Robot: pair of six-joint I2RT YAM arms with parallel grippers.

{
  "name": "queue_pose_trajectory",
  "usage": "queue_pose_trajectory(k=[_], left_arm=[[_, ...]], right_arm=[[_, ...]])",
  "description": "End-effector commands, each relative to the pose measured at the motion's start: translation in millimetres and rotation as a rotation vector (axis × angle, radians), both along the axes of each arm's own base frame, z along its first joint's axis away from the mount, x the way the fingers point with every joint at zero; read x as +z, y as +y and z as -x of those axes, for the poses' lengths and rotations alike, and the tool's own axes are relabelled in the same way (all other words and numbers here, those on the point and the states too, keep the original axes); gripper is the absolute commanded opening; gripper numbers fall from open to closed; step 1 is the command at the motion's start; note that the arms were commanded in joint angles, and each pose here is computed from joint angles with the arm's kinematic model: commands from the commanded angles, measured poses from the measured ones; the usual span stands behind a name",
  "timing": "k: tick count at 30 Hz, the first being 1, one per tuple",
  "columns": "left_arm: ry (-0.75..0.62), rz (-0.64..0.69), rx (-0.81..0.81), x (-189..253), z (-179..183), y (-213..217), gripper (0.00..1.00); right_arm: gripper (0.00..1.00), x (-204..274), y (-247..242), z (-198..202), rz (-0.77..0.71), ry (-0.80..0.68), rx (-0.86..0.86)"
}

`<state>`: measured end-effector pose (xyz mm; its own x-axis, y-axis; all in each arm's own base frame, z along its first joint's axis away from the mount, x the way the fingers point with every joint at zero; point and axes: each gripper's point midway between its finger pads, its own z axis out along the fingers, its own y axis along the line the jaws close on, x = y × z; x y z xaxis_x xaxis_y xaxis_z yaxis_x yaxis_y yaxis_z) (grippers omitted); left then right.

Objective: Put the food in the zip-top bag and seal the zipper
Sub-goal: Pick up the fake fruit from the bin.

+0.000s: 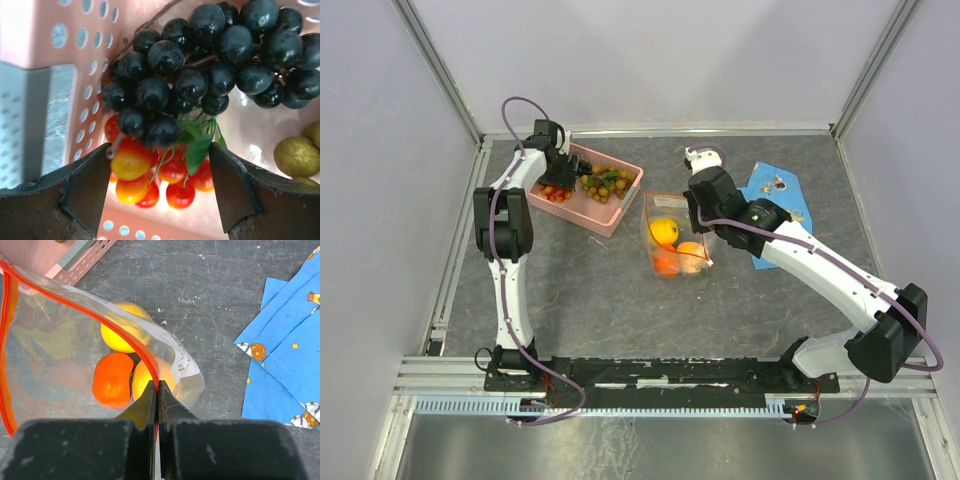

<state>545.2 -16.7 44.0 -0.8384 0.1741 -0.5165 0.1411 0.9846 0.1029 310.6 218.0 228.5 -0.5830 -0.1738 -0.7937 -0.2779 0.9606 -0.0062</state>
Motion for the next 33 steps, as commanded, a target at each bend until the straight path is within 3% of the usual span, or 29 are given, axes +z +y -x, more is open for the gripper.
queue_pose_trajectory(k=[1,6,11,27,33], left_arm=[[0.01,0.023,-0.034,-13,-8,-3,0.82],[0.057,0.056,-0.043,-23,2,-9,0.77],[0.071,0.081,-0.036,-16,14,-12,0.64],[-0.041,0.16,-0.013,60,24,-23,0.13],[-0.092,0.173,0.002,88,29,-24,0.07]], right_arm=[[0.02,9,2,-5,-0.025,-0.02,-0.016],[0.02,9,2,-5,-0.028,-0.013,-0.021],[0.02,12,3,-6,-0.034,-0.02,-0.024],[0.02,19,7,-5,-0.075,-0.039,-0.012],[0.02,21,8,-5,-0.091,-0.044,-0.01]])
